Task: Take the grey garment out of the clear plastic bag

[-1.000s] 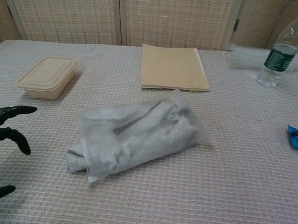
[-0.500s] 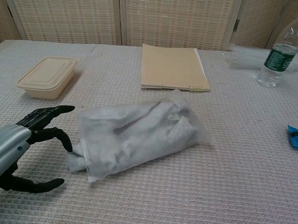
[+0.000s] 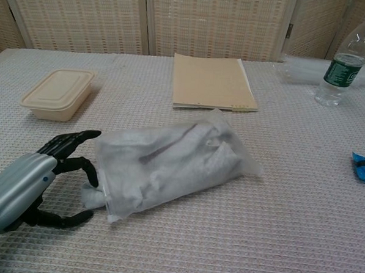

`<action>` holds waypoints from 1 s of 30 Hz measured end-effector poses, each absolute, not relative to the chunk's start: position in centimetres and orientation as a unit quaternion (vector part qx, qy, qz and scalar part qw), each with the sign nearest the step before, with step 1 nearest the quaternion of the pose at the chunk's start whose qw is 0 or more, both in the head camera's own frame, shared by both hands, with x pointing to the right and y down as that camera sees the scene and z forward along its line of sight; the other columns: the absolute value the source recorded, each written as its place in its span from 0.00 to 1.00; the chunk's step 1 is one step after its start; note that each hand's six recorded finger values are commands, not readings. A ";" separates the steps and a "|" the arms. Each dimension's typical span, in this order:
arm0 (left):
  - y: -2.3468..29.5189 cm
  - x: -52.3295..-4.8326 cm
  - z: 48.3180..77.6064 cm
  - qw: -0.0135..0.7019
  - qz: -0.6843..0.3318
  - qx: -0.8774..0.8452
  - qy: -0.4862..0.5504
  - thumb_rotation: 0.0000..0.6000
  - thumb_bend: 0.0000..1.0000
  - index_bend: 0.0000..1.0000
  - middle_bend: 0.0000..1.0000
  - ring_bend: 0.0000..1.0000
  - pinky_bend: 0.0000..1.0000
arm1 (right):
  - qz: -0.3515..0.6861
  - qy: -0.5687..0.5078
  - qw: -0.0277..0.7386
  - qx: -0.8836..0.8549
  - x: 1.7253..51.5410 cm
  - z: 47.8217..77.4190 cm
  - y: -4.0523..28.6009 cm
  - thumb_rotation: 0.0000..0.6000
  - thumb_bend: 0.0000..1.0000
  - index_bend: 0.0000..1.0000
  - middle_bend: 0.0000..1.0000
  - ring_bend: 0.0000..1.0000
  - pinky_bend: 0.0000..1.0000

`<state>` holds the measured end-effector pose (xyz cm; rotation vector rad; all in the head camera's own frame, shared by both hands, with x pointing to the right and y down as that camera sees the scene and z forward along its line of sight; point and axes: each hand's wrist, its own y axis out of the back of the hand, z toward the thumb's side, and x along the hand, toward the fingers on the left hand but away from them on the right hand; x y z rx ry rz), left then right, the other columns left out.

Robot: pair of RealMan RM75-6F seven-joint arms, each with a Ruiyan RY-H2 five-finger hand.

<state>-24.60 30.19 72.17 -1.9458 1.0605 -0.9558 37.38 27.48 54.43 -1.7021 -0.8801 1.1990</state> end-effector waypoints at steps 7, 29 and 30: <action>30.1 -23.4 72.3 0.348 -0.353 -0.761 0.419 1.00 0.25 0.54 0.08 0.00 0.00 | 0.482 -0.350 0.426 -0.681 37.3 54.6 27.5 1.00 0.08 0.00 0.00 0.00 0.00; 30.2 -22.5 72.0 0.349 -0.324 -0.767 0.429 1.00 0.56 0.73 0.12 0.00 0.00 | 0.488 -0.330 0.431 -0.684 36.8 55.3 28.2 1.00 0.08 0.00 0.00 0.00 0.00; 30.3 -22.6 71.8 0.350 -0.322 -0.768 0.429 1.00 0.56 0.74 0.12 0.00 0.00 | 0.488 -0.328 0.431 -0.685 36.7 55.5 28.2 1.00 0.08 0.00 0.00 0.00 0.00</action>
